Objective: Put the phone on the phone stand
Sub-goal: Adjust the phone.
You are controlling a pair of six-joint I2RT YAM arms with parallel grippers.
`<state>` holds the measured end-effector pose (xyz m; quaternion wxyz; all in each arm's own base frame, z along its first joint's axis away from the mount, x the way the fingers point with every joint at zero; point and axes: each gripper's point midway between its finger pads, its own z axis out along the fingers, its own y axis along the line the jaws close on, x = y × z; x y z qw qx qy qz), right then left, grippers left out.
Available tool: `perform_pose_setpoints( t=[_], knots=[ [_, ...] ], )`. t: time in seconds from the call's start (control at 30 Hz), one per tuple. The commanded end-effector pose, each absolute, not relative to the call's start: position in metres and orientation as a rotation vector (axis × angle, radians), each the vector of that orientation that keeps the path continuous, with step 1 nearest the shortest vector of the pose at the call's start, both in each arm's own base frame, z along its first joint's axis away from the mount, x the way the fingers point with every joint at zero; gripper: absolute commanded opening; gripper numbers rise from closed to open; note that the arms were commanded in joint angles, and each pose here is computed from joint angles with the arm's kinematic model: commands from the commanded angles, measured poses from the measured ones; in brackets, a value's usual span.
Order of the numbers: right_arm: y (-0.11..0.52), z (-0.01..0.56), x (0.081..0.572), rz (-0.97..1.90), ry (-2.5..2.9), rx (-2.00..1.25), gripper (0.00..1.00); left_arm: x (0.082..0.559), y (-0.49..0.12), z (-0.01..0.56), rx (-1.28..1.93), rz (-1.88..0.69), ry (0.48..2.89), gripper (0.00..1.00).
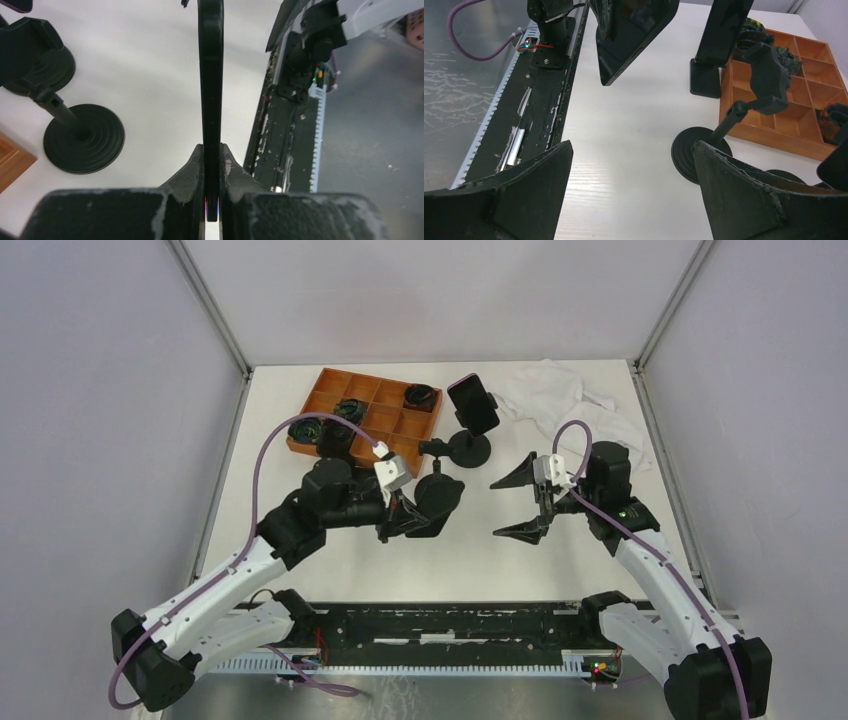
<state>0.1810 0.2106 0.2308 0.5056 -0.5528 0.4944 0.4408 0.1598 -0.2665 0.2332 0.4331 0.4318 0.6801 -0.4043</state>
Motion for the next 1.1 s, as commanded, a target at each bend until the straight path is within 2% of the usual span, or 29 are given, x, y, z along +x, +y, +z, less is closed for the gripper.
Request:
perform_pose_setpoints(
  t=[0.0, 0.37, 0.6, 0.87, 1.07],
  knots=[
    [0.212, 0.244, 0.178, 1.084, 1.135, -1.336, 0.96, 0.157, -0.286, 0.290, 0.966, -1.193, 1.550, 0.02],
    [0.218, 0.249, 0.170, 1.194, 1.152, -1.312, 0.94, 0.148, -0.290, 0.300, 0.760, -1.331, 1.448, 0.02],
    [0.231, 0.249, 0.164, 1.253, 1.172, -1.329, 0.93, 0.130, -0.319, 0.287, 0.868, -1.355, 1.462, 0.02],
    [0.242, 0.252, 0.149, 1.355, 1.184, -1.362, 0.91, 0.134, -0.332, 0.259, 1.009, -1.201, 1.539, 0.02],
    [0.249, 0.252, 0.144, 1.428, 1.216, -1.353, 0.82, 0.133, -0.334, 0.257, 1.055, -1.189, 1.522, 0.02]
  ],
)
